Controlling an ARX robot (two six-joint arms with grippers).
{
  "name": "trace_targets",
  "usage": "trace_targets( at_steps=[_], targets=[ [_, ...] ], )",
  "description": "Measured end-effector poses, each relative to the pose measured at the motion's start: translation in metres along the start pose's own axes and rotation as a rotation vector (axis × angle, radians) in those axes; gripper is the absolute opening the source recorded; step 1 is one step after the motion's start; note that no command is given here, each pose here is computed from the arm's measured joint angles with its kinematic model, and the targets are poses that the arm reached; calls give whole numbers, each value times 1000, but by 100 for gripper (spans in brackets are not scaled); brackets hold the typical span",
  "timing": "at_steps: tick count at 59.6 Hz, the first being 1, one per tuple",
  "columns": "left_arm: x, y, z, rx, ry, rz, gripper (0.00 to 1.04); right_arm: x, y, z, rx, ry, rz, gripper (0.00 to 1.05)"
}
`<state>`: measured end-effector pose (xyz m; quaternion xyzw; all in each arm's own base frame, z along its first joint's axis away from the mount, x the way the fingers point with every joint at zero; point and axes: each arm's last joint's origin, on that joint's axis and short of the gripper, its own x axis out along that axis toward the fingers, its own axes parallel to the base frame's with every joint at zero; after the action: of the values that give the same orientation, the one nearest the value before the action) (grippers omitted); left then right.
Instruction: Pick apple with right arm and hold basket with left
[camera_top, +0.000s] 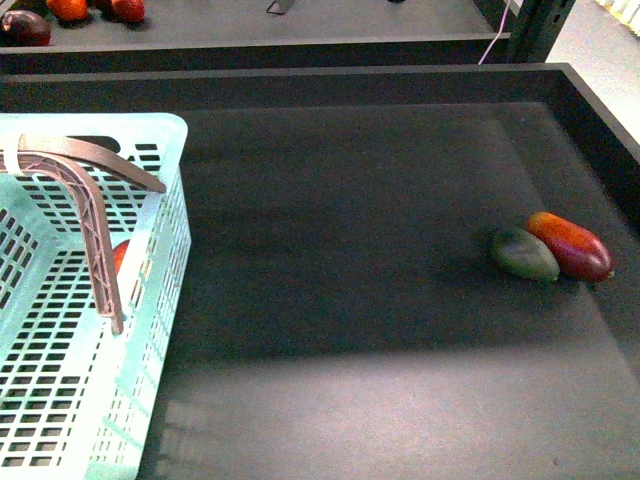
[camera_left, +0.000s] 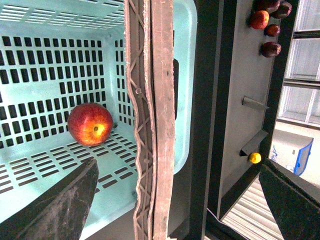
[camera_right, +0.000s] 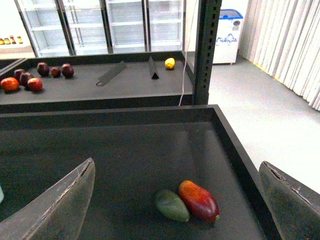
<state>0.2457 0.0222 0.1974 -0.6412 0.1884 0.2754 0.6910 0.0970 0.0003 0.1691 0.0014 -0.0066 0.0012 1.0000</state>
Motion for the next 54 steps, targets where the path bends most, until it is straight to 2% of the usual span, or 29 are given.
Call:
trace_targets(
  at_steps=[18,21,23,25,27,29,32,35,42,47,49,54],
  targets=[
    [-8,-2,-2,32,20,-46,96,0,0,0,0,0,0,96],
    [-4,5,-3,228,64,-221,88,0,0,0,0,0,0,96],
    [-3,12,-5,345,48,-323,82,0,0,0,0,0,0,96],
    [-5,22,-6,568,-10,-437,75,0,0,0,0,0,0,96],
    [-9,26,-8,693,-54,-499,70,0,0,0,0,0,0,96],
    [-16,29,-8,891,-157,-584,63,0,0,0,0,0,1,96],
    [-25,29,-8,1070,-270,-635,54,0,0,0,0,0,0,96],
    [-32,31,-12,1191,-359,-629,45,0,0,0,0,0,0,96],
    [-40,46,-18,1356,-381,-625,23,0,0,0,0,0,1,96],
    [-44,56,-17,1394,-396,-610,7,0,0,0,0,0,0,96],
    [-46,58,-17,1398,-398,-611,3,0,0,0,0,0,0,96],
    [-51,63,-17,1412,-407,-612,3,0,0,0,0,0,1,96]
  ],
)
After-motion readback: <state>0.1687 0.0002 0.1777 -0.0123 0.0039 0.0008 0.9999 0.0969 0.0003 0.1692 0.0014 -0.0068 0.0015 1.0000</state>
